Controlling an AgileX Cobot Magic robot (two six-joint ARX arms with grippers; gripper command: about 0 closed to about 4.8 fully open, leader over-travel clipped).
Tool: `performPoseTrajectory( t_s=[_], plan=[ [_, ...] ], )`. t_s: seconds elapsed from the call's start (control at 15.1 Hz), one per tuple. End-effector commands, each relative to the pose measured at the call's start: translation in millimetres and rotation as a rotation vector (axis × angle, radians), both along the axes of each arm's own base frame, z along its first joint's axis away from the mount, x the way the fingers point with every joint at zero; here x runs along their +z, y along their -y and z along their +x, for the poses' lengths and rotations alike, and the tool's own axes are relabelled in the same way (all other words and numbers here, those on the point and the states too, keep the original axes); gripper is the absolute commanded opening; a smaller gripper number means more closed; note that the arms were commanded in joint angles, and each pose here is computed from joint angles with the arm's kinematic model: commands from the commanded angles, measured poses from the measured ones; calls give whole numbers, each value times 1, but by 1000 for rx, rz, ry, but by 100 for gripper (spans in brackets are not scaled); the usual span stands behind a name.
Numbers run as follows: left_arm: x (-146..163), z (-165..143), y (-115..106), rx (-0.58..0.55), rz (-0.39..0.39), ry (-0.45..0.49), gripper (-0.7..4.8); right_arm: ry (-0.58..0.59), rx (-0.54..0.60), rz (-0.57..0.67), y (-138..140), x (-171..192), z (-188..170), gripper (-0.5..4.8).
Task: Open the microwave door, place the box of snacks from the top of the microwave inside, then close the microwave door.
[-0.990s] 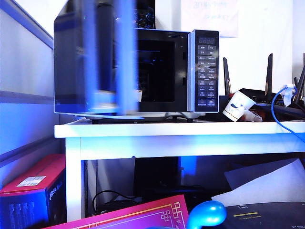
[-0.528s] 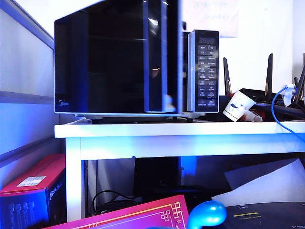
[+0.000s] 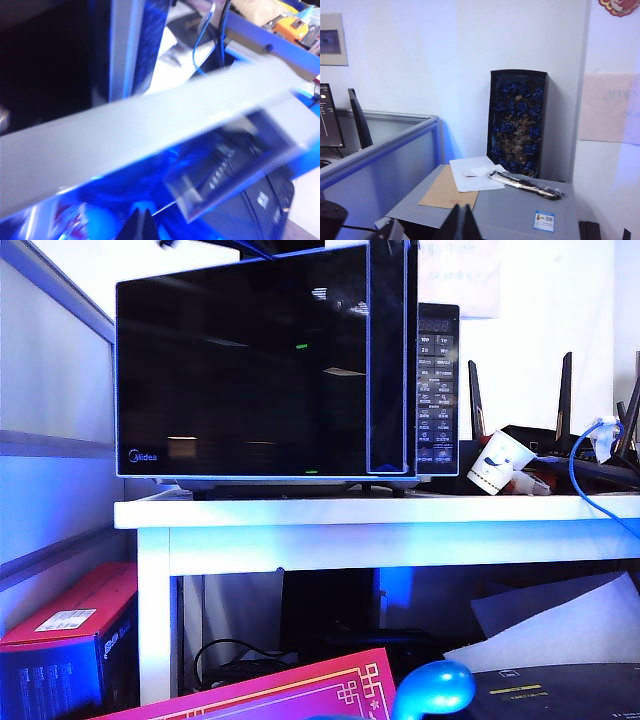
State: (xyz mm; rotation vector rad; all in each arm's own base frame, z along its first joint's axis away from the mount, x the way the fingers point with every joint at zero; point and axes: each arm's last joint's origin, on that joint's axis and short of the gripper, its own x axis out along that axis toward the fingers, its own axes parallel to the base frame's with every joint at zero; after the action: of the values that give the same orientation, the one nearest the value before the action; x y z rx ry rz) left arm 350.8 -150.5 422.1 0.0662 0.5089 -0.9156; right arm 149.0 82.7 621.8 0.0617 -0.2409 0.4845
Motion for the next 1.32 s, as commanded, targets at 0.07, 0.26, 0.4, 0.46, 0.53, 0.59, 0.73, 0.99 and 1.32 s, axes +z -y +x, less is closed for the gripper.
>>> performPoseTrajectory(
  t_s=[0.07,0.26,0.4,0.46,0.53,0.59,0.73,0.99,1.32],
  plan=[
    [-2,11,18,-9,-21,97,-6,24,5,17,2,3,-3,-6],
    [-12,23,43,64,-4,179,-6,23,4,17,2,3,-3,-6],
    [-17,34,55,130,-2,252,-6,23,5,16,2,3,-3,-5],
    [-19,39,57,172,-3,288,-6,24,4,17,2,3,-3,-6],
    [-20,43,61,224,2,323,-6,24,4,17,2,3,-4,-5],
    [-21,46,62,279,8,353,-6,24,4,17,2,3,-4,-6],
    [-23,53,65,325,-2,401,-6,25,5,17,3,4,-5,-5],
    [-32,62,67,376,10,413,-6,29,4,19,4,4,-8,-5],
    [-42,71,65,589,86,435,-6,31,4,21,5,5,-9,-6]
  ],
)
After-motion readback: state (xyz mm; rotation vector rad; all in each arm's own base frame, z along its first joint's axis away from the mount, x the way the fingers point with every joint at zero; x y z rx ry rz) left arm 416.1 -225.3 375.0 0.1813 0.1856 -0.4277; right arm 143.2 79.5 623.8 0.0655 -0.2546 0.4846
